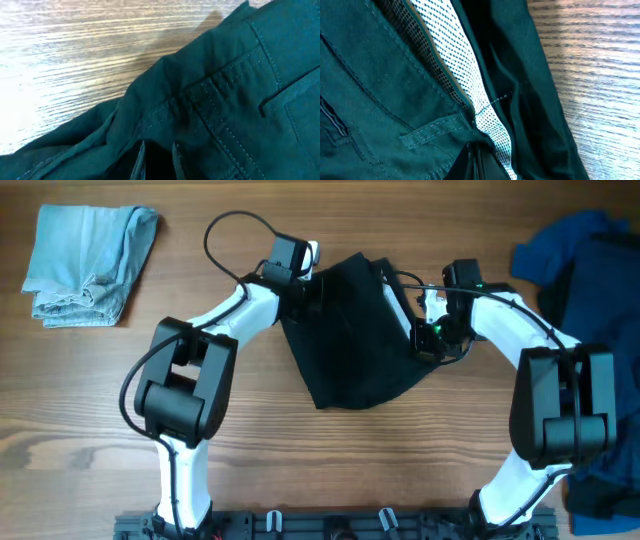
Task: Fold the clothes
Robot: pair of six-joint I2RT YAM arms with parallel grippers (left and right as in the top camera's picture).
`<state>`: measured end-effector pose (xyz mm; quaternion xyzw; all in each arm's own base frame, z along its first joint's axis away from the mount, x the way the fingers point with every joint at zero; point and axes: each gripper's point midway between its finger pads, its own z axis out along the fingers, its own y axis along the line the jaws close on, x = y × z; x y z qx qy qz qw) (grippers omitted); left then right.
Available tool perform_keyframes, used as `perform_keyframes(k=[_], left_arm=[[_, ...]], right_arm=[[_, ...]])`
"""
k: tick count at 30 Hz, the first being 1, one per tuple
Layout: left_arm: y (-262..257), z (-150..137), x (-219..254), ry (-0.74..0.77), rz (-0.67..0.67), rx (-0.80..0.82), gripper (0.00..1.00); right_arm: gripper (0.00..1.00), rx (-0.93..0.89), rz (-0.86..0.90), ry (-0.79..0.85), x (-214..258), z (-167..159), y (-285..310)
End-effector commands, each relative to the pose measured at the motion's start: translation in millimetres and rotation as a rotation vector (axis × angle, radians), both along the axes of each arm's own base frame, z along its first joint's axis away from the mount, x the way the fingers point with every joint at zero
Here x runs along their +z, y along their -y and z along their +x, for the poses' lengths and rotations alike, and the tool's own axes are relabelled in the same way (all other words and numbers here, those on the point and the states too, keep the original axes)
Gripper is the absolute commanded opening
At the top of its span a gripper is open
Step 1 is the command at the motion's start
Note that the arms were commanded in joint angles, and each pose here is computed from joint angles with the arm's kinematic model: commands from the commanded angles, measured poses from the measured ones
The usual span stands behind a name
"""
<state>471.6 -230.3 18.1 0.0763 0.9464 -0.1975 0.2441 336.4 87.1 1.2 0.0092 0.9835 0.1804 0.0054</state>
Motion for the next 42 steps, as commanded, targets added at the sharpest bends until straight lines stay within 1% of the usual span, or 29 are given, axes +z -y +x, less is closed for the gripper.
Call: perform_keyframes(k=[1, 3, 4, 5, 6, 7, 8, 10, 11, 12, 13, 14, 15, 16, 18, 19, 20, 23, 25, 26, 27, 29, 30, 31, 33, 36, 38, 40, 42], left_arm=[[-5.4, 26.0, 105.0, 0.181, -0.063, 0.028, 0.24], [-14.5, 23.8, 161.4, 0.258, -0.076, 0.051, 0.26], [-26.9, 20.6, 184.7, 0.283, -0.067, 0.110, 0.27], [-39.1, 15.7, 200.9, 0.291, -0.065, 0.174, 0.29], [-51.8, 7.5, 214.7, 0.285, -0.063, 0.233, 0.34], [-60.8, -3.6, 225.2, 0.266, -0.071, 0.268, 0.38], [-69.2, -15.5, 231.3, 0.233, -0.081, 0.302, 0.41], [-79.3, -32.6, 229.2, 0.164, -0.079, 0.345, 0.46], [-83.3, -39.5, 223.8, 0.122, -0.074, 0.367, 0.49], [-87.9, -49.1, 213.9, 0.059, -0.063, 0.395, 0.51], [-91.5, -59.0, 200.7, -0.011, -0.045, 0.420, 0.52], [-94.0, -67.9, 190.7, -0.064, -0.026, 0.434, 0.57], [-96.5, -79.3, 177.5, -0.133, 0.002, 0.447, 0.60], [-98.2, -91.3, 164.8, -0.205, 0.031, 0.464, 0.62], [-95.7, -108.3, 149.1, -0.300, 0.064, 0.482, 0.62], [-93.7, -114.3, 143.7, -0.331, 0.073, 0.492, 0.62], [-90.1, -120.7, 138.3, -0.357, 0.079, 0.503, 0.64], [-77.5, -135.2, 124.2, -0.413, 0.076, 0.546, 0.64], [-63.2, -146.7, 111.1, -0.449, 0.064, 0.587, 0.69], [-54.7, -153.1, 103.7, -0.461, 0.062, 0.594, 0.77], [-46.6, -156.7, 97.1, -0.463, 0.054, 0.593, 0.82], [-30.5, -164.7, 82.0, -0.461, 0.043, 0.579, 0.89], [-26.3, -167.0, 75.9, -0.455, 0.040, 0.582, 0.89], [-24.2, -167.5, 71.8, -0.449, 0.036, 0.590, 0.91], [-20.5, -171.4, 59.1, -0.447, 0.027, 0.614, 0.91], [-25.7, -187.0, 38.3, -0.488, 0.048, 0.643, 0.92], [-28.0, -196.0, 29.4, -0.520, 0.056, 0.646, 0.95], [-22.5, -207.5, 15.9, -0.579, 0.016, 0.643, 0.93], [-16.7, -209.2, 4.5, -0.582, -0.029, 0.622, 0.93]], right_arm=[[0.04, 0.003, -0.075, -0.023, -16.1, -7.1, 11.4], [0.04, 0.036, -0.072, 0.049, 4.0, 5.1, 10.5], [0.05, 0.040, -0.069, 0.087, 19.1, 12.3, 9.9], [0.06, 0.038, -0.066, 0.127, 35.9, 19.1, 9.2], [0.06, 0.034, -0.064, 0.162, 50.5, 24.3, 8.8], [0.07, 0.020, -0.061, 0.190, 64.4, 27.8, 8.5], [0.09, -0.003, -0.056, 0.230, 84.1, 31.3, 9.4], [0.23, -0.054, -0.066, 0.271, 105.4, 33.3, 16.5], [0.26, -0.075, -0.080, 0.289, 113.3, 33.2, 22.4], [0.34, -0.093, -0.100, 0.307, 121.5, 32.0, 30.7], [0.46, -0.115, -0.121, 0.320, 128.1, 30.4, 40.5], [0.54, -0.134, -0.139, 0.328, 132.3, 29.4, 49.0], [0.57, -0.155, -0.159, 0.334, 135.9, 28.0, 58.6], [0.64, -0.177, -0.180, 0.334, 138.0, 26.4, 69.1], [0.73, -0.207, -0.194, 0.325, 137.2, 24.9, 81.2], [0.82, -0.217, -0.195, 0.320, 136.4, 24.0, 84.5], [0.99, -0.225, -0.196, 0.312, 134.7, 22.6, 86.6], [1.00, -0.225, -0.196, 0.320, 134.8, 24.2, 87.0], [1.00, -0.227, -0.196, 0.330, 135.7, 26.5, 87.2], [1.00, -0.226, -0.196, 0.331, 135.8, 26.8, 87.2], [1.00, -0.227, -0.196, 0.333, 136.0, 27.1, 87.3], [1.00, -0.228, -0.196, 0.341, 136.7, 29.0, 87.4], [1.00, -0.228, -0.195, 0.344, 137.1, 29.8, 87.4], [1.00, -0.228, -0.195, 0.347, 137.3, 30.4, 87.4], [1.00, -0.228, -0.196, 0.348, 137.4, 30.6, 87.5], [1.00, -0.228, -0.195, 0.348, 137.4, 30.7, 87.5], [1.00, -0.228, -0.195, 0.348, 137.4, 30.7, 87.4], [1.00, -0.228, -0.195, 0.348, 137.4, 30.7, 87.5], [1.00, -0.228, -0.195, 0.348, 137.4, 30.7, 87.5]])
